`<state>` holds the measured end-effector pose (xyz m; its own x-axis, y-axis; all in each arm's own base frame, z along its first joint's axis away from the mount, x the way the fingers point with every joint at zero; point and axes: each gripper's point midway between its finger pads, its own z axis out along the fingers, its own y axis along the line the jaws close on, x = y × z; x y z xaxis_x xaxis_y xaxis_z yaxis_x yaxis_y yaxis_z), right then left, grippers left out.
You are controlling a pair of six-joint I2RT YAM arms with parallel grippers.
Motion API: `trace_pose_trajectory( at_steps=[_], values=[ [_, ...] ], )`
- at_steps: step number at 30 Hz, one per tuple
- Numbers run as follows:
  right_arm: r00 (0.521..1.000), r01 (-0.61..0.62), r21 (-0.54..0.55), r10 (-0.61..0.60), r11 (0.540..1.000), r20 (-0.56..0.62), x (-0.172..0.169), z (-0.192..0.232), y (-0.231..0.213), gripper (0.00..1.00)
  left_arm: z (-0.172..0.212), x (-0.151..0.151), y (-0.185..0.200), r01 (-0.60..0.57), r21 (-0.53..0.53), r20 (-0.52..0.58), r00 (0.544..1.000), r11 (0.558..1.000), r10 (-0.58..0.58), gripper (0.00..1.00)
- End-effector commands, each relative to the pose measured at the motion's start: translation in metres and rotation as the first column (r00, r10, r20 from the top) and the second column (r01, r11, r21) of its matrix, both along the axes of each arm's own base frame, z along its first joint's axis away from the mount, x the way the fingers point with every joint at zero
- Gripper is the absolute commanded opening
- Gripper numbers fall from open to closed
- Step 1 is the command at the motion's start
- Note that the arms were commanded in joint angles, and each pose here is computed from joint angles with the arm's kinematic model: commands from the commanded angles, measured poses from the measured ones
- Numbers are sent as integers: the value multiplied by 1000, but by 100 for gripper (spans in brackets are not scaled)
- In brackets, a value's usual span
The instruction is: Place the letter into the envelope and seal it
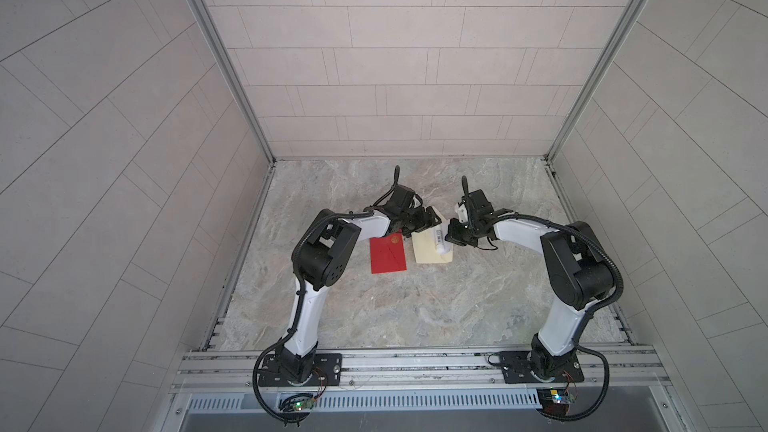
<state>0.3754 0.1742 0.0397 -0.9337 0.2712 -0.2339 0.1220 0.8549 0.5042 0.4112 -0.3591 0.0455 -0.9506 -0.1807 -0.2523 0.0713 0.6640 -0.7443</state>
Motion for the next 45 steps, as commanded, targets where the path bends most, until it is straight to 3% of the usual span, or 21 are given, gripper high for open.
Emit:
trace_pose_trajectory(
  at_steps=[1, 4, 10, 13, 22, 28, 33, 41, 45],
  values=[
    [997, 73, -41, -73, 996, 1, -2, -2, -17, 0, -53, -31, 15, 5, 66, -155, 988, 998, 5, 85],
    [997, 82, -59, -82, 995, -2, -7, -5, -22, 0, -49, -32, 25, 5, 94, -152, 988, 996, 9, 88],
    [992, 122, -136, -119, 983, 29, -12, -1, -42, 0, -54, -46, 63, 39, 285, -179, 984, 958, 13, 94],
    [996, 89, -114, -84, 989, 42, -12, 4, -35, 0, -57, -54, 75, 60, 346, -196, 980, 936, 10, 94],
    [995, -52, -80, 58, 995, 78, -11, 24, -4, 0, -61, -59, 60, 42, 226, -221, 975, 973, 9, 87],
    [996, -65, -68, 69, 996, 62, -11, 19, 3, 0, -69, -54, 54, 14, 196, -222, 975, 981, 30, 86],
    [999, -42, -43, 44, 998, 31, -9, 5, 4, 0, -76, -52, 56, 4, 208, -227, 973, 978, 45, 77],
    [1000, 2, 18, -2, 1000, -5, -9, -8, -1, 0, -89, -55, 59, 13, 228, -247, 968, 974, 45, 45],
    [1000, 24, 28, -24, 999, -18, -10, -11, -10, 0, -84, -57, 54, 21, 183, -239, 971, 983, 24, 39]
  ],
)
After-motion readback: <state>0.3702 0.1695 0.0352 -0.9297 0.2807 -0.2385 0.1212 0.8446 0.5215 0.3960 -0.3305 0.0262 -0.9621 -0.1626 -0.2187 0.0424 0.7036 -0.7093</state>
